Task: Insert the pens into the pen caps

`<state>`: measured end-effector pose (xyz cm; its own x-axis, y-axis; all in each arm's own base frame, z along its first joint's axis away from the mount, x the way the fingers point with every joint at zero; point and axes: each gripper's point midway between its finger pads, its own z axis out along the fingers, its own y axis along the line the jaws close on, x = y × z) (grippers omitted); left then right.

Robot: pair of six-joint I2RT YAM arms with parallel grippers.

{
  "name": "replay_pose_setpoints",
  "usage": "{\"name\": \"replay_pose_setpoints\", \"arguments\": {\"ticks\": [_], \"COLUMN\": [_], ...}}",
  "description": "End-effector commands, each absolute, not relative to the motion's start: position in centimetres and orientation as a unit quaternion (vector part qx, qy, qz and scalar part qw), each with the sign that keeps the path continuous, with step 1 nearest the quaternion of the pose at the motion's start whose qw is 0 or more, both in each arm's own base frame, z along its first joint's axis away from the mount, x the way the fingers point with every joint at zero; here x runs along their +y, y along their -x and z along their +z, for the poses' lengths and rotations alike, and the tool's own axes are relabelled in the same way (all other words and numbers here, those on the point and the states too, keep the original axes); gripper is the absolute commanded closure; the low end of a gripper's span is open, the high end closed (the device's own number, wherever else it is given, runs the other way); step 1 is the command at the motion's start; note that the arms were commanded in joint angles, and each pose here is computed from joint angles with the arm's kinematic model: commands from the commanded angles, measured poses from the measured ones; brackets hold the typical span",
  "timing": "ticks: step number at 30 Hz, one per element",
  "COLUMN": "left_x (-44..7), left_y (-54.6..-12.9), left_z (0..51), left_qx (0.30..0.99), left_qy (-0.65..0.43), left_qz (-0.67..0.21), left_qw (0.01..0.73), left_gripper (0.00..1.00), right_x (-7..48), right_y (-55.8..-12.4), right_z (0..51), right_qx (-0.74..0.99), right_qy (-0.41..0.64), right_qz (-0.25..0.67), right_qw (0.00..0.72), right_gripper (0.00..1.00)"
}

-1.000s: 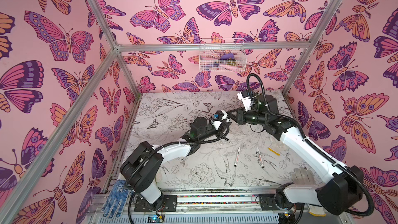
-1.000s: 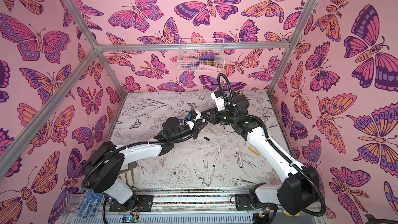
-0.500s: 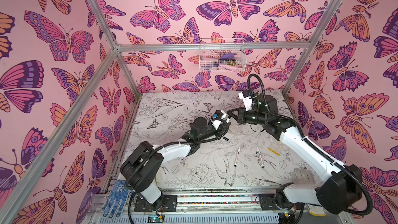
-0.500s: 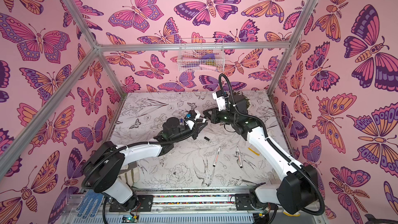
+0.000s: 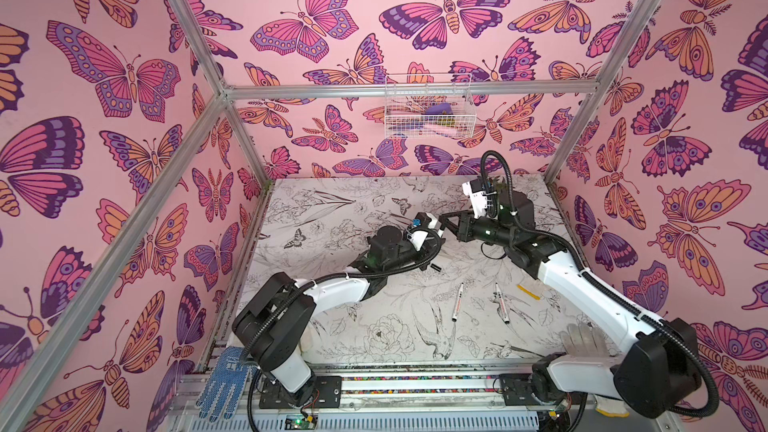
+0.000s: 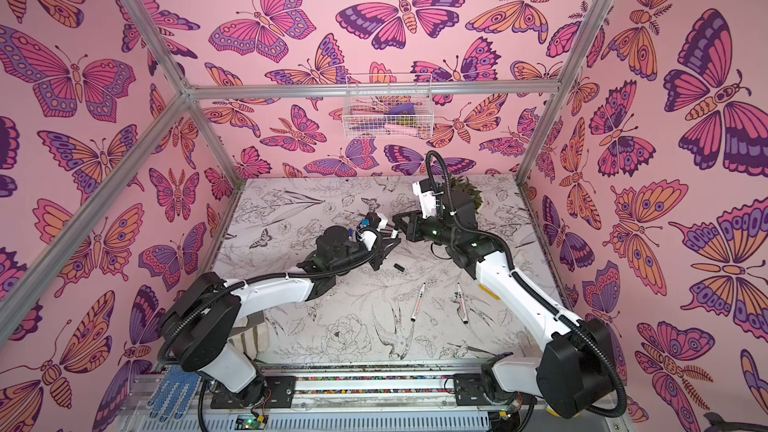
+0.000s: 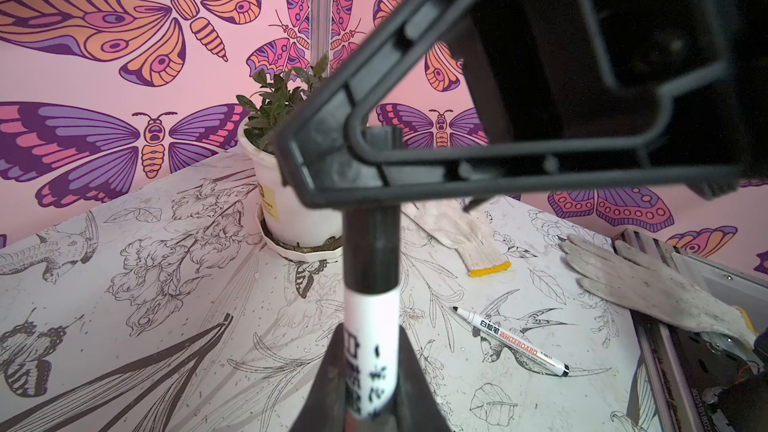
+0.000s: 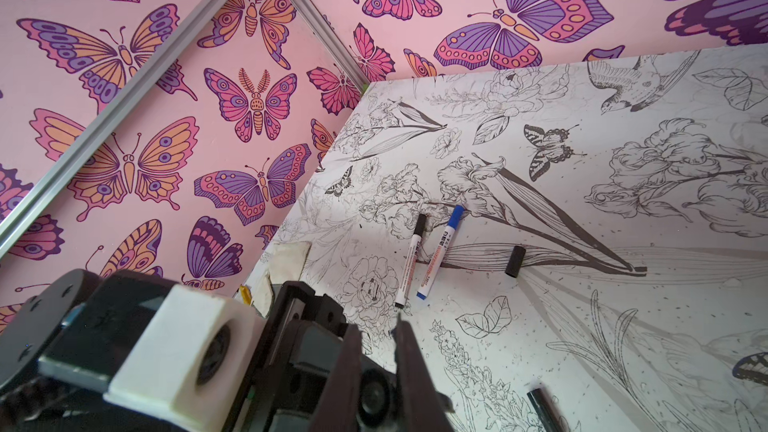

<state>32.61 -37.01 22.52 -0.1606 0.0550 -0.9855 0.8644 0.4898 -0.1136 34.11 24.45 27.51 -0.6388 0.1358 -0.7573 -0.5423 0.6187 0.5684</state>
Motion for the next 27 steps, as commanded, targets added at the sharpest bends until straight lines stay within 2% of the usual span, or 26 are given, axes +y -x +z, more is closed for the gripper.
{"name": "replay_pose_setpoints", "arguments": {"ticks": [1,9,14,21,27], "left_x": [-35.4,-33.7,-33.3,-32.8,-33.0], "left_y": [-32.7,-33.6,-33.4,-32.6,-32.1], "left_z": [39.9,44.4,45.4,46.5,46.7], "left_qx": [0.48,0.433,0.421,0.404,0.397], "left_qy": [-0.293,-0.272,-0.273,-0.273,-0.279], "left_qz": [-0.39,-0.388,-0.379,-0.395,-0.407], "left_qw": [0.729,0.767,0.778,0.779,0.774], "left_gripper": [1.0,1.0,1.0,1.0,1.0], "right_x": [24.7,24.6,24.5,23.3,23.5], "right_y": [-29.0,-27.5,-27.7,-29.2,-29.1], "right_z": [17.9,14.9,13.7,13.7,14.2], "right_qx": [0.883,0.899,0.904,0.883,0.877], "right_qy": [0.108,0.12,0.101,0.032,0.044], "right_qz": [0.399,0.389,0.392,0.457,0.471], "right_qw": [0.223,0.16,0.135,0.101,0.083], "right_gripper": [1.0,1.0,1.0,1.0,1.0]}}
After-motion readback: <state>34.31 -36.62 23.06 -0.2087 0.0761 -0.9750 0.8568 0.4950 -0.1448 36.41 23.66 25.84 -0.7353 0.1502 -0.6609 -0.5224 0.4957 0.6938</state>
